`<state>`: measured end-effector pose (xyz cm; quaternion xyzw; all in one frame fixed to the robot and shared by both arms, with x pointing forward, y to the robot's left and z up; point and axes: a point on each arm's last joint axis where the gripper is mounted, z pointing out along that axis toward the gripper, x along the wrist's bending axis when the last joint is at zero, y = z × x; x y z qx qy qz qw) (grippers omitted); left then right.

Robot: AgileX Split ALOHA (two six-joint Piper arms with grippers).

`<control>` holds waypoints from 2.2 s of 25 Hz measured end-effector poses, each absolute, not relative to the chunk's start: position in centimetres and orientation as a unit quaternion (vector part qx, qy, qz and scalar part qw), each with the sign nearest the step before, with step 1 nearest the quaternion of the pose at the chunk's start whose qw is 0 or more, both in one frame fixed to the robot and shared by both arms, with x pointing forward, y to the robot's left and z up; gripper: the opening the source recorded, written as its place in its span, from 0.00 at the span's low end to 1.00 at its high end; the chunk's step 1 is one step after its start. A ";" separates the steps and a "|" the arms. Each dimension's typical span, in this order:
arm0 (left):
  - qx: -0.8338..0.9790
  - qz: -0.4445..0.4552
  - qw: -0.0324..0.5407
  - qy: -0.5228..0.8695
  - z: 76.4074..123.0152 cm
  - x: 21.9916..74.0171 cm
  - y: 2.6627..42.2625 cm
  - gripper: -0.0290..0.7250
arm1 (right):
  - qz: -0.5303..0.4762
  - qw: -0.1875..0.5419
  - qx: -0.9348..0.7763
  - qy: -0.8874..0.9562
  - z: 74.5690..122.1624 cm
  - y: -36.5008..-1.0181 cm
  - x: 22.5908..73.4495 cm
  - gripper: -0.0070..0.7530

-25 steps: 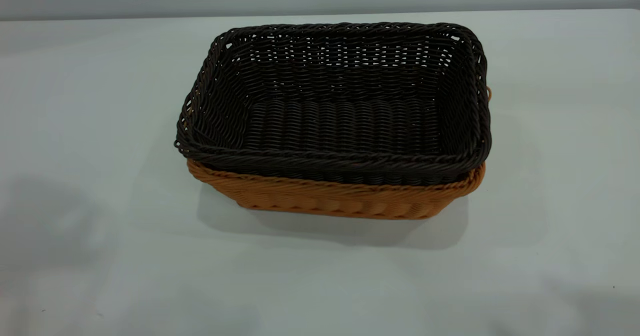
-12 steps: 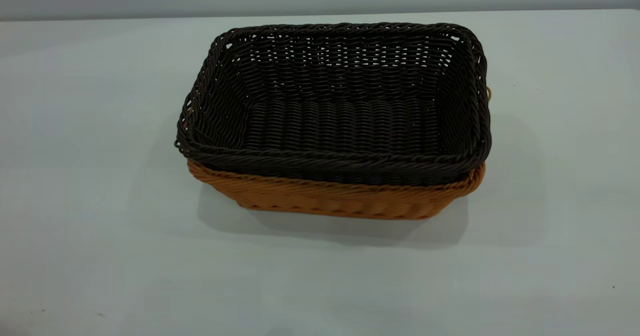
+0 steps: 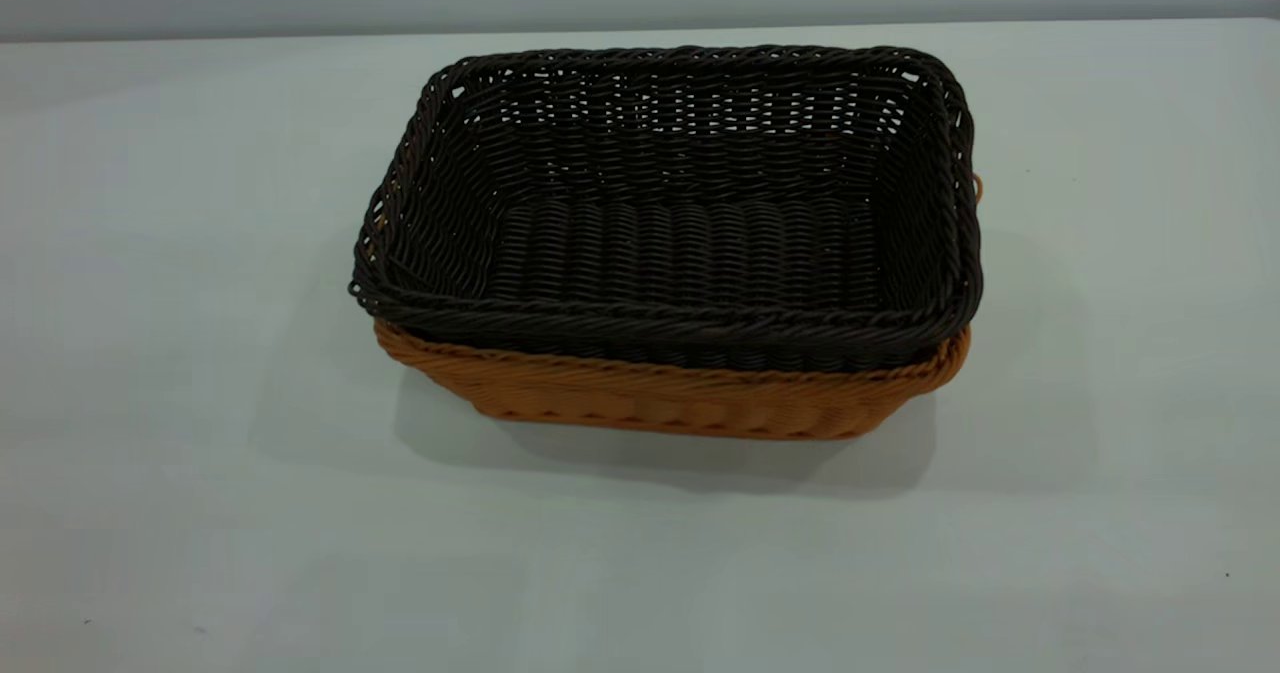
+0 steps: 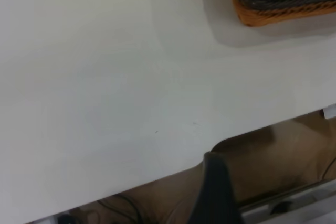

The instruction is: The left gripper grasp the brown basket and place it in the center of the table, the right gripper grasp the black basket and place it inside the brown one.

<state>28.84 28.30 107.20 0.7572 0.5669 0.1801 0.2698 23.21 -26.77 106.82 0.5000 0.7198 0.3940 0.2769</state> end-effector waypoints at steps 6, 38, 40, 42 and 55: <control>0.747 0.205 0.291 0.562 105.8 28.0 28.4 0.70 | 0.370 0.286 0.504 0.726 105.1 -27.9 23.3 0.79; 0.722 0.179 0.243 0.623 103.4 26.9 29.1 0.70 | 0.386 0.313 0.494 0.713 104.3 -28.1 22.8 0.78; 0.714 0.185 0.235 0.633 103.3 26.9 29.4 0.70 | 0.386 0.313 0.494 0.713 104.3 -28.1 22.8 0.78; 0.704 0.194 0.225 0.645 103.2 27.0 29.7 0.70 | 0.386 0.313 0.494 0.713 104.3 -28.1 22.8 0.78; 0.687 0.206 0.212 0.663 103.2 27.0 30.1 0.70 | 0.387 0.313 0.494 0.713 104.3 -28.1 22.8 0.78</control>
